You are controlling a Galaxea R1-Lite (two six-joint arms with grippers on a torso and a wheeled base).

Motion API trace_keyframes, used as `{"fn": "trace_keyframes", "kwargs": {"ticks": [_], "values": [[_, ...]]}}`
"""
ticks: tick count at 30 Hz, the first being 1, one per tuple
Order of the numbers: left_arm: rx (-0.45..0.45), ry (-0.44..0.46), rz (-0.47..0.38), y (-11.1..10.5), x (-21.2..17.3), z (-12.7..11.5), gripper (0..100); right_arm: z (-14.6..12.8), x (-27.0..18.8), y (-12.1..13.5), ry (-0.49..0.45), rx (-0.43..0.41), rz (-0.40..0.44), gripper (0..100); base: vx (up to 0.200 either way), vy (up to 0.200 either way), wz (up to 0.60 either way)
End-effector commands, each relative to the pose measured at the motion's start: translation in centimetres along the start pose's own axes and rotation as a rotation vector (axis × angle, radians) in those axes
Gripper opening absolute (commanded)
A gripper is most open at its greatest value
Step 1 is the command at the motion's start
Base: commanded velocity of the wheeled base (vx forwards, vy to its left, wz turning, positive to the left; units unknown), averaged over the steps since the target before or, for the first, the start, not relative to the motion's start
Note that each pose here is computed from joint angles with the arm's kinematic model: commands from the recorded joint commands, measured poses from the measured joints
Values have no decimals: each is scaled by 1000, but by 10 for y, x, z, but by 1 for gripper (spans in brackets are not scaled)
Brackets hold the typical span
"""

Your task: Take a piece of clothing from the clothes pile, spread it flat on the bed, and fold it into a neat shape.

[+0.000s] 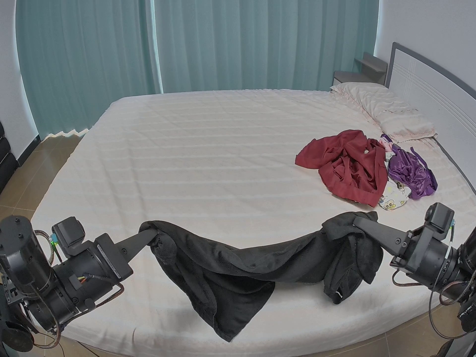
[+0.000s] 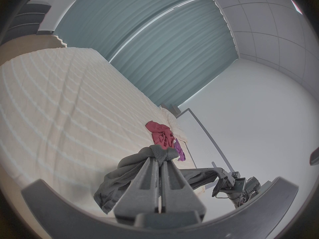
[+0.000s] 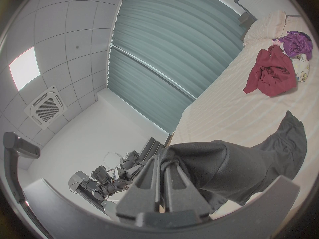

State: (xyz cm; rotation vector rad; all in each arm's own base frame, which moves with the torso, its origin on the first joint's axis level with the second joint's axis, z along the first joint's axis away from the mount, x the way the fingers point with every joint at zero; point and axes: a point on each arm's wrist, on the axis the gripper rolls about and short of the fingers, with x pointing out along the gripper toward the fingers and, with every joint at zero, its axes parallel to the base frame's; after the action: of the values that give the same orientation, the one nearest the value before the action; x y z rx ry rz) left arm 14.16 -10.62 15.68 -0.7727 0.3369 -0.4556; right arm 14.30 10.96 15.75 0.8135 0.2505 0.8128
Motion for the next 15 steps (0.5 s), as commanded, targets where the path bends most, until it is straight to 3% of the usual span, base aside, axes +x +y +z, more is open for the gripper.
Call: {"fn": "trace_keyframes", "kwargs": {"ticks": [1, 3, 7, 11, 15], "values": [[-2, -13, -65, -7, -19, 1, 0, 4, -28, 18, -41, -15, 76, 0, -200, 0, 0], [-4, -37, -68, -9, -24, 4, 0, 9, -38, 25, -61, -20, 100, 0, -200, 0, 0], [-12, -110, -59, -15, -32, 11, 0, 21, -64, 54, -114, -67, 229, 0, -200, 0, 0], [-22, -166, -79, -25, -42, 22, 0, 46, -86, 85, -161, -92, 285, 0, -200, 0, 0], [-34, -203, -118, -38, -59, 37, 0, 70, -104, 114, -213, -103, 304, 0, 0, 0, 0]]}}
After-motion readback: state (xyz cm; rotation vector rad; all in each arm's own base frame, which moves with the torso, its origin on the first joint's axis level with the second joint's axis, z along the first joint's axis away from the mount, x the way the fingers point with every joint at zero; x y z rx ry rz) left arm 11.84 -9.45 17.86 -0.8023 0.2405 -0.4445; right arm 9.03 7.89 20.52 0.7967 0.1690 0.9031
